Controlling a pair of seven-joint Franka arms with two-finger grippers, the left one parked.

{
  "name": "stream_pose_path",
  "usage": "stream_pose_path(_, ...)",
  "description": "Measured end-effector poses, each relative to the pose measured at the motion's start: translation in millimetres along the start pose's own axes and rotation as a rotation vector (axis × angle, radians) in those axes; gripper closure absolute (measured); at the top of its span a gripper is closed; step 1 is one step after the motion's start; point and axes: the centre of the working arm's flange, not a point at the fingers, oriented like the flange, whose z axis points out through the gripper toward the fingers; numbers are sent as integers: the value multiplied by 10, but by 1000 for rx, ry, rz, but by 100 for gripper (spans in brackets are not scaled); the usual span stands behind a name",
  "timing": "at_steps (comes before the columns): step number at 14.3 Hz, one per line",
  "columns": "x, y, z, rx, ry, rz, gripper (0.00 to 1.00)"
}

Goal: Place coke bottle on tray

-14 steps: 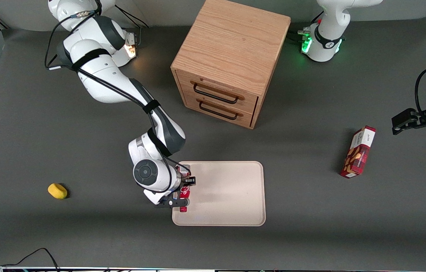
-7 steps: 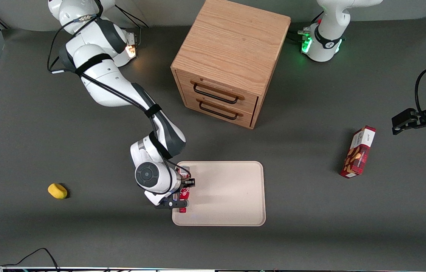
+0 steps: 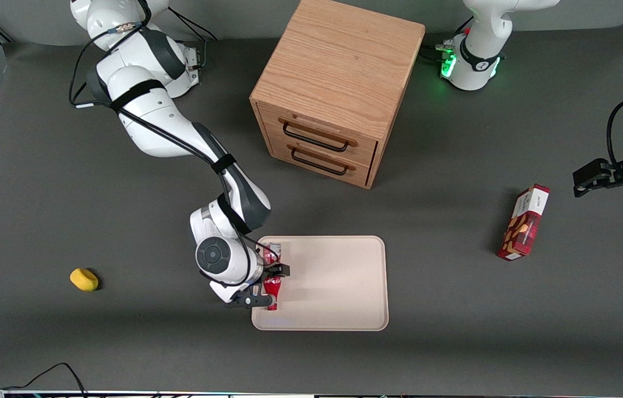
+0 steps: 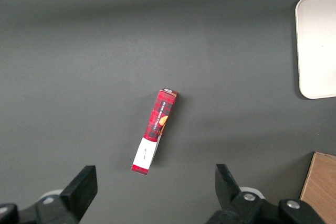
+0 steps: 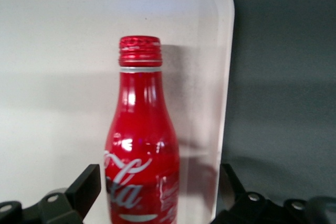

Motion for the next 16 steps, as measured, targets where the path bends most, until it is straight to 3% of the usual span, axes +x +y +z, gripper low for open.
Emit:
stream_pose_path(8,8,13,16,-2,5,1,0)
stream_pose_path(11,59,-22,-131,11,37,-1,0)
stream_pose_path(13,122,-52,-514,20,71,-2,0)
stream_pose_path(16,157,222,-1598,-10,57,32,0)
